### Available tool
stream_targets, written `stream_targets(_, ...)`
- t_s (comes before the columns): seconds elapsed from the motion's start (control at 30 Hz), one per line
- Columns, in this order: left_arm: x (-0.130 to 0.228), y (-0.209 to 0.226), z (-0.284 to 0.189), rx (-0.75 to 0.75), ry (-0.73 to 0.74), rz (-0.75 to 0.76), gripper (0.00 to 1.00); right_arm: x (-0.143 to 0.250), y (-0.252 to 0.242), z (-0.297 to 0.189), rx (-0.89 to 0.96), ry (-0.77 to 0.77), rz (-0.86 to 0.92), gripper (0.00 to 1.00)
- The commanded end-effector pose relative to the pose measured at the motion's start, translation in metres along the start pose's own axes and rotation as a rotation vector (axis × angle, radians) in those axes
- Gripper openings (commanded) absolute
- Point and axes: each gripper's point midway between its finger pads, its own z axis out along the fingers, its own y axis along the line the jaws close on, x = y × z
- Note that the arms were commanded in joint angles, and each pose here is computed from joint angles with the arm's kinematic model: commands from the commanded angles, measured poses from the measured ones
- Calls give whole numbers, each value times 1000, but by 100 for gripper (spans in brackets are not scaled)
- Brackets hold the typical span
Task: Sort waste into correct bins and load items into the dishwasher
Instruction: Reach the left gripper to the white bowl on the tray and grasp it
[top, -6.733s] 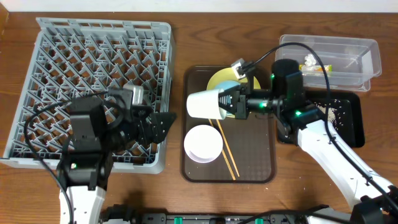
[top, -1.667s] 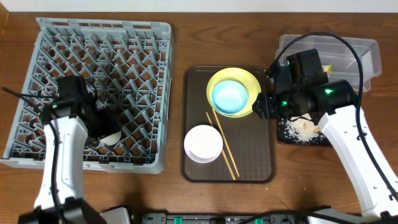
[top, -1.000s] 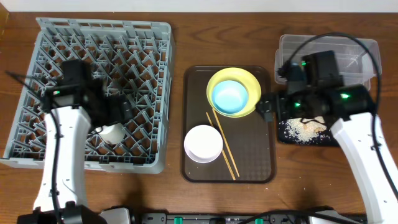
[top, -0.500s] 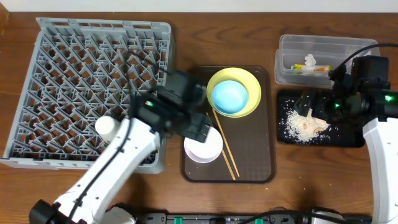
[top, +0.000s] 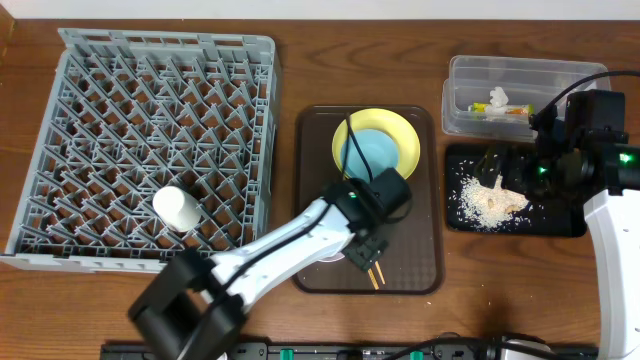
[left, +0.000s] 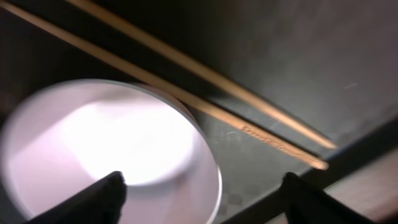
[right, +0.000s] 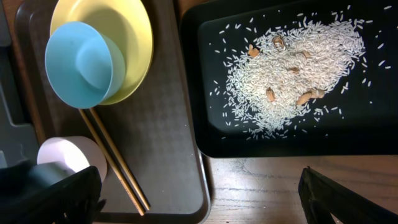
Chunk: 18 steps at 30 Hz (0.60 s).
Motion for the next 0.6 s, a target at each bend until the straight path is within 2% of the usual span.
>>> stream_targets(0.0,11,8,24,-60,78,4,69,-4,-1,-7,1,-23,13,99)
stream_targets(0.23,15,8,45,-68,125,6,47,-4,-1,-7,1,-23,13,99)
stream_targets(0.3,15,8,49,-69,131,6,32,-4,-1,-7,1,-22,13,99)
stream_targets(0.4,16,8,50,-71,136,6,19,-4,-1,-7,1,-23,13,99)
stream_targets(0.43,15,8,50,-70,134,6,8,-4,-1,-7,1,-23,13,99)
stream_targets(0.57,10,14,38,-107,119,8,7,-4,-1,-7,1,-22,13,99)
